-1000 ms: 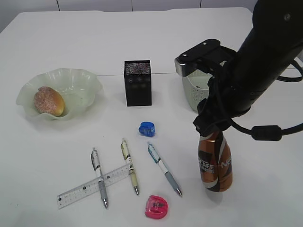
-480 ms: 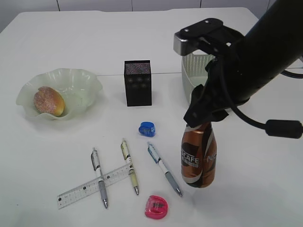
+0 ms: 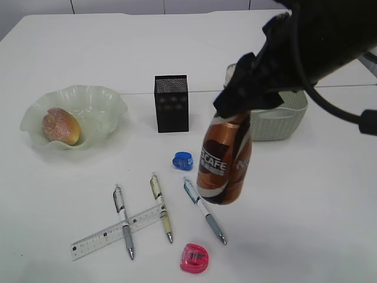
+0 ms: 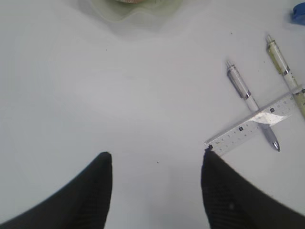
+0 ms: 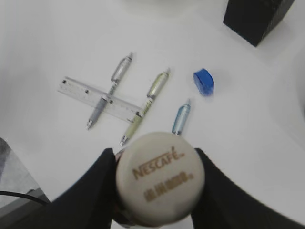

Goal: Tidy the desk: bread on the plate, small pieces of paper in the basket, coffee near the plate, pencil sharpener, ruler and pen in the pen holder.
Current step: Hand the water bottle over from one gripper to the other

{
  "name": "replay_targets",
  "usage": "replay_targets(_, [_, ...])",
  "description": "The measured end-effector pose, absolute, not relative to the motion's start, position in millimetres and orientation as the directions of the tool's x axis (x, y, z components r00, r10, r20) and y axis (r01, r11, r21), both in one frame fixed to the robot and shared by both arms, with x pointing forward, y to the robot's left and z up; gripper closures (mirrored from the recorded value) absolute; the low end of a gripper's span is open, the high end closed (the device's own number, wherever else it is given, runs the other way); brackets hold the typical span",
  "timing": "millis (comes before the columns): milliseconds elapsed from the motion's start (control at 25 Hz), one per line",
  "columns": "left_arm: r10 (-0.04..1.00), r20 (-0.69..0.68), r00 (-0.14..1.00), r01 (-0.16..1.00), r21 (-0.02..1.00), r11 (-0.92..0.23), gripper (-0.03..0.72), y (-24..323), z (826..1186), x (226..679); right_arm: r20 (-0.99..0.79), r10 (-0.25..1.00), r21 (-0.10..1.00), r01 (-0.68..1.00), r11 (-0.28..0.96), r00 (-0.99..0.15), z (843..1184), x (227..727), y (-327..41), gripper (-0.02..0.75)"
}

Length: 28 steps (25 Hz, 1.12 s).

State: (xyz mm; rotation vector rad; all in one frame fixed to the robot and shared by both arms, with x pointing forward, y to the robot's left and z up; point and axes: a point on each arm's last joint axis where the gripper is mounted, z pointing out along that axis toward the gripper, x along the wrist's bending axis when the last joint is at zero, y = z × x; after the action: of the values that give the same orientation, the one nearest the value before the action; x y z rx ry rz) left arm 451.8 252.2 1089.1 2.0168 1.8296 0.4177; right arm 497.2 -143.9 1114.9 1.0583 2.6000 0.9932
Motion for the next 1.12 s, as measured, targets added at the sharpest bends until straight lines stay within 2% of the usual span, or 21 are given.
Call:
replay_targets(200, [0.994,-0.039,0.106,0.878,0.473,-0.075,0.255,252.0,1089.3,452.1,0.144,0.612,0.722,0.506,0.472,-0.778,1147.4,495.3,-134.3,0.427])
replay_targets(360, [0.994,-0.04,0.106,0.878,0.474,-0.074,0.255,251.9,1089.3,452.1,0.159,0.589,0.746,0.487,0.454,-0.792,1161.3,492.9,-132.2,0.427])
replay_targets(760, [0.992,0.007,0.124,0.797,0.595,-0.104,0.255,253.4,1096.3,463.3,0.16,0.579,0.741,0.485,0.464,-0.799,1162.0,491.6,-132.1,0.427])
replay_targets(1000, [0.99,-0.034,0.136,0.731,0.678,-0.077,0.255,249.1,1098.0,470.3,0.16,0.578,0.74,0.485,0.466,-0.8,1162.0,491.5,-132.1,0.427])
replay_targets(1120, [0.977,-0.055,0.206,0.664,0.741,-0.098,0.255,241.3,1088.6,473.2,0.162,0.576,0.737,0.486,0.469,-0.801,1161.7,491.0,-132.2,0.427])
